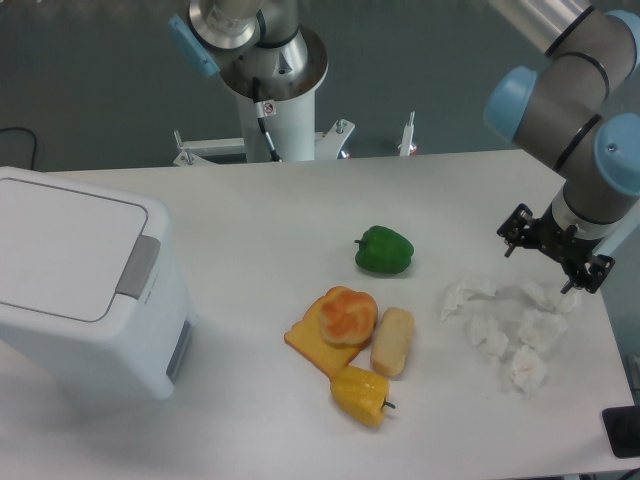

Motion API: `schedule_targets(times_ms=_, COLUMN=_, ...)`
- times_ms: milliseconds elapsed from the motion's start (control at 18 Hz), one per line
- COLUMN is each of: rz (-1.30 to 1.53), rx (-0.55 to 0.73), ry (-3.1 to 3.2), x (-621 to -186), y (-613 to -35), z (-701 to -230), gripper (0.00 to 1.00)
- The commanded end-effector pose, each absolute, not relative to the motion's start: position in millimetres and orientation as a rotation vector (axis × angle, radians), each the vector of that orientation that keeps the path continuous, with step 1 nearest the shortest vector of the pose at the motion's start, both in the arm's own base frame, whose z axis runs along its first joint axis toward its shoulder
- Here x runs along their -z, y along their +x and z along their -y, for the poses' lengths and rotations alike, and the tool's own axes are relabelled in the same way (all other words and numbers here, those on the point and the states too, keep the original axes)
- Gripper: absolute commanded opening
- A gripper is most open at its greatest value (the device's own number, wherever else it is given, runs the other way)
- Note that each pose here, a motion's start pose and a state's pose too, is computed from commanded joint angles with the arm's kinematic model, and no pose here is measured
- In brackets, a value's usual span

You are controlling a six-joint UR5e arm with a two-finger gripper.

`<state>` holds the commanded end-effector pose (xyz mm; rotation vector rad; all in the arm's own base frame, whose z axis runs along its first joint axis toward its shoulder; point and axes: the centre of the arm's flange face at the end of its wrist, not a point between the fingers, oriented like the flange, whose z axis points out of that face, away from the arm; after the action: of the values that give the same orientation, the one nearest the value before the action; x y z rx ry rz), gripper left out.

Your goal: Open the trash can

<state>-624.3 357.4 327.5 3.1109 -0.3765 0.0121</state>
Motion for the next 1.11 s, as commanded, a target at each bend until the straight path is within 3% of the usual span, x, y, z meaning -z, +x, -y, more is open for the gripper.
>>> schedule_targets(times_ms=500, rz=0.374, rx=-0.015, ry=3.153, x=-322.6, y=-615.3, z=-364.3, gripper=1.00)
schedule_targets(times_ms=722, rz=0.361, rx=0.072, ry=3.200, x=-308.3, y=-595.0, z=-352.7, gripper=1.00)
schedule_targets(times_ms=1111, rz=0.065, rx=0.150, ry=3.285, x=-351.1, y=-559.6, z=-379.7, gripper=1.00)
